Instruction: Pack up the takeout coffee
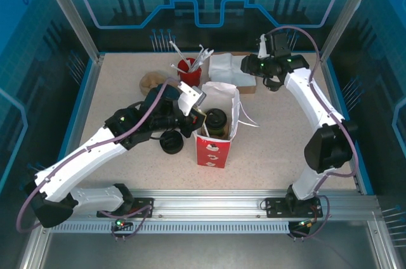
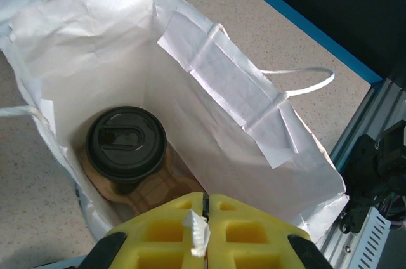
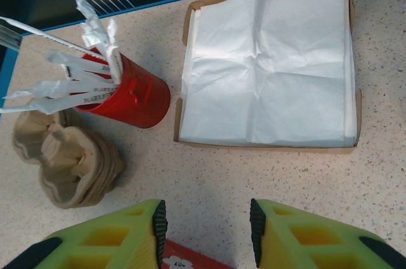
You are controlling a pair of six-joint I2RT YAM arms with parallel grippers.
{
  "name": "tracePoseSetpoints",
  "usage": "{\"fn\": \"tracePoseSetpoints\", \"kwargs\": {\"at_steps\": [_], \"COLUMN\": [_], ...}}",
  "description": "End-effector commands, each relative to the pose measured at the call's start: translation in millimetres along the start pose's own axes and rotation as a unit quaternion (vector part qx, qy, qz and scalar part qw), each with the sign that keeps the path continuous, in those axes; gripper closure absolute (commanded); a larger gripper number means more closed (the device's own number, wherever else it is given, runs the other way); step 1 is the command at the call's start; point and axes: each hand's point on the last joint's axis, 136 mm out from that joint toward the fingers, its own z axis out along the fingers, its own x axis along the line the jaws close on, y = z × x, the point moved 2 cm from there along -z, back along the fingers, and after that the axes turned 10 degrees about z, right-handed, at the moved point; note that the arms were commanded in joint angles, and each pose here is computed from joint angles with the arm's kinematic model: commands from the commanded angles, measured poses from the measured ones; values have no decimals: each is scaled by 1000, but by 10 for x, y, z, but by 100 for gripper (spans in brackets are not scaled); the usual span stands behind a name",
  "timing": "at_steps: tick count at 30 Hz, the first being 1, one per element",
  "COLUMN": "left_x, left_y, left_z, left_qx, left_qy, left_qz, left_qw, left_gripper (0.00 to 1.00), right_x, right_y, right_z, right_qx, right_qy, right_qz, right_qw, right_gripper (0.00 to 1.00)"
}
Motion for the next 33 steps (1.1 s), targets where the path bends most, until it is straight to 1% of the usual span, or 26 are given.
{"fn": "tracePoseSetpoints", "kwargs": {"at_steps": [1, 3, 4, 5, 6, 11, 17, 21, 29, 33], "left_x": [-67, -56, -56, -58, -58, -57, -10, 19, 133, 173], "left_y": [-15, -66, -80, -81, -81, 40, 156, 177, 97, 57], "left_z": [52, 78, 88, 79, 74, -100, -375, -525, -686, -717], "left_qx": [-7, 1, 4, 4, 5, -16, -44, -54, -50, -46], "left_qy": [-20, -18, -18, -19, -18, -11, 16, 30, 73, 86], "left_qz": [-10, -12, -14, -15, -16, -15, -12, -10, -11, -16], "left_qw": [1000, 1000, 1000, 1000, 1000, 1000, 999, 998, 996, 995], "left_gripper": [91, 91, 88, 83, 75, 56, 47, 43, 34, 31], "right_x": [58, 34, 27, 12, 5, 1, -10, -32, -105, -128], "right_y": [93, 75, 59, 51, 47, 18, 32, 68, 124, 158], "right_z": [165, 280, 333, 391, 440, 636, 859, 1027, 1398, 1561], "right_qx": [-16, -7, -3, 0, 2, 9, 11, 14, 24, 26], "right_qy": [-2, -7, -9, -13, -15, -26, -43, -59, -95, -105], "right_qz": [-10, -11, -13, -15, -16, -27, -38, -46, -60, -66], "right_qw": [1000, 1000, 1000, 1000, 1000, 999, 998, 997, 993, 992], "right_gripper": [57, 57, 57, 57, 57, 57, 56, 54, 50, 48]}}
